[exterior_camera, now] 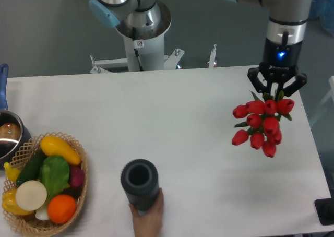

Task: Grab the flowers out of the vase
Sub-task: 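Carry the tulip bouquet away from the vase and hold it raised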

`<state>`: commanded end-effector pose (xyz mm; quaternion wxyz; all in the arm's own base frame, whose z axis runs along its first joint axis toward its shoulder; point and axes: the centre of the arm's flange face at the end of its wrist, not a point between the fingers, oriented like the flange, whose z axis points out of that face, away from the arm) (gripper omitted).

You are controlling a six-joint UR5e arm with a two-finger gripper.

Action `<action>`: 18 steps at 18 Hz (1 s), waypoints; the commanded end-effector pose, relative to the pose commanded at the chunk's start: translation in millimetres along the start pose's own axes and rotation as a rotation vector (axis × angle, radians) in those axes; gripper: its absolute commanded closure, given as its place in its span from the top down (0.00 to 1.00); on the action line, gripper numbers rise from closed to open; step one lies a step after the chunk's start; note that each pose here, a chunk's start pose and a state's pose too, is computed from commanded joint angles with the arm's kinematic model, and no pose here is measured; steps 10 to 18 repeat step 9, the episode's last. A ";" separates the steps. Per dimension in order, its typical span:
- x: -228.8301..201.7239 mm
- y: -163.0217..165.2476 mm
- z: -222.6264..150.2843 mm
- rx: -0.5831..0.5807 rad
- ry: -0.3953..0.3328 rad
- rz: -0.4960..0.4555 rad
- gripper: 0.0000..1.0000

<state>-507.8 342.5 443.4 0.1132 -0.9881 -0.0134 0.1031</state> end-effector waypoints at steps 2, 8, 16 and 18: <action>2.7 -6.3 7.5 -0.042 0.008 0.017 0.00; 2.3 -18.6 16.9 -0.162 0.069 0.047 0.00; 5.4 -21.9 22.7 -0.186 0.069 0.060 0.00; 5.4 -21.9 22.7 -0.186 0.069 0.060 0.00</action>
